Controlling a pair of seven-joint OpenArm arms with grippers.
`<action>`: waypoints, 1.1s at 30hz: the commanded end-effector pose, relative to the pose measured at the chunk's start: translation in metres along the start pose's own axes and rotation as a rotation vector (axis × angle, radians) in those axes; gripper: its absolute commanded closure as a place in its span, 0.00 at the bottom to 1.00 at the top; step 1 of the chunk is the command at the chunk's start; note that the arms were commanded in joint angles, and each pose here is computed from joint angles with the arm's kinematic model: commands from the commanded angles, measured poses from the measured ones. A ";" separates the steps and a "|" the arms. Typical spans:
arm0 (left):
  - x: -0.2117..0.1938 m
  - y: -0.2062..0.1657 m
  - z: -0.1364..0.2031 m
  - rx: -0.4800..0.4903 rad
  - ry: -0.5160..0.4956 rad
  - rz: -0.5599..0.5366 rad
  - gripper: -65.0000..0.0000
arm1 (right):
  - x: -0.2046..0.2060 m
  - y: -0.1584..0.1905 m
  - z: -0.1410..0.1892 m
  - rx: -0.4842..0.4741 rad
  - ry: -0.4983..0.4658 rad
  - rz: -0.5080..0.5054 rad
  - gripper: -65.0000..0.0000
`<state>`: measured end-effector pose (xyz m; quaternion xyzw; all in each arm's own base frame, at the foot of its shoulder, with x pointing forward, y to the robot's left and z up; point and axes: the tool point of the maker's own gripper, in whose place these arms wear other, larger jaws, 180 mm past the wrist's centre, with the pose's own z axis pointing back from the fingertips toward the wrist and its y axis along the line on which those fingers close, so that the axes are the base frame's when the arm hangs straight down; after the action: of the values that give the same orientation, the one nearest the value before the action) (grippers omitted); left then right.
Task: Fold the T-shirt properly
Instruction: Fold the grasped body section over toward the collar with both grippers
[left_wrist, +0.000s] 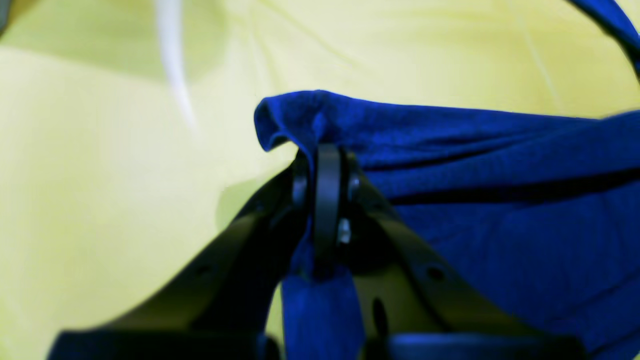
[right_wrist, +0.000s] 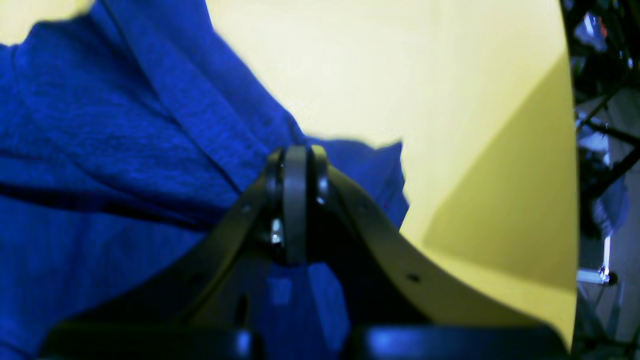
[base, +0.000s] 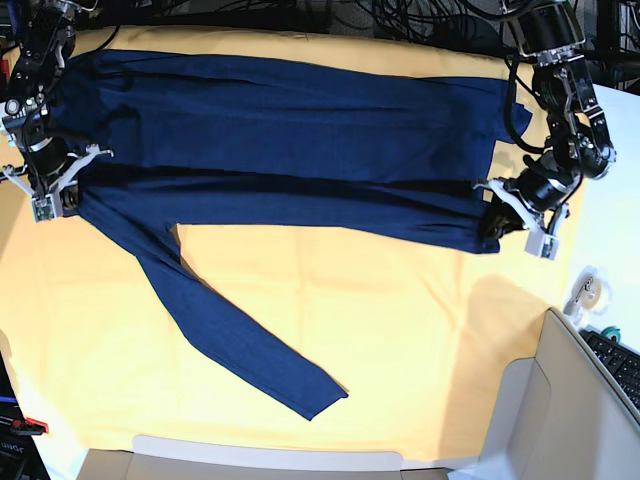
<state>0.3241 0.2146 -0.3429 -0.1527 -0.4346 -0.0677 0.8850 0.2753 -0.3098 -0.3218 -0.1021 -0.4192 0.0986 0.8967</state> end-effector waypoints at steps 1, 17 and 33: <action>0.013 0.003 0.006 0.006 -0.041 -0.019 1.00 | 0.013 -0.009 0.004 -0.025 -0.044 0.011 1.00; -0.029 0.000 0.013 0.008 0.048 0.008 1.00 | -0.016 -0.002 0.012 -0.024 0.010 -0.030 1.00; -0.040 0.001 0.013 0.012 0.107 0.015 0.74 | -0.014 -0.011 0.007 -0.049 0.108 -0.040 0.72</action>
<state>0.2804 0.2147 -0.3808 -0.1516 -0.3640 -0.0635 0.9168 0.2521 -0.3192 -0.3414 -0.1097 -0.3476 0.0591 0.9293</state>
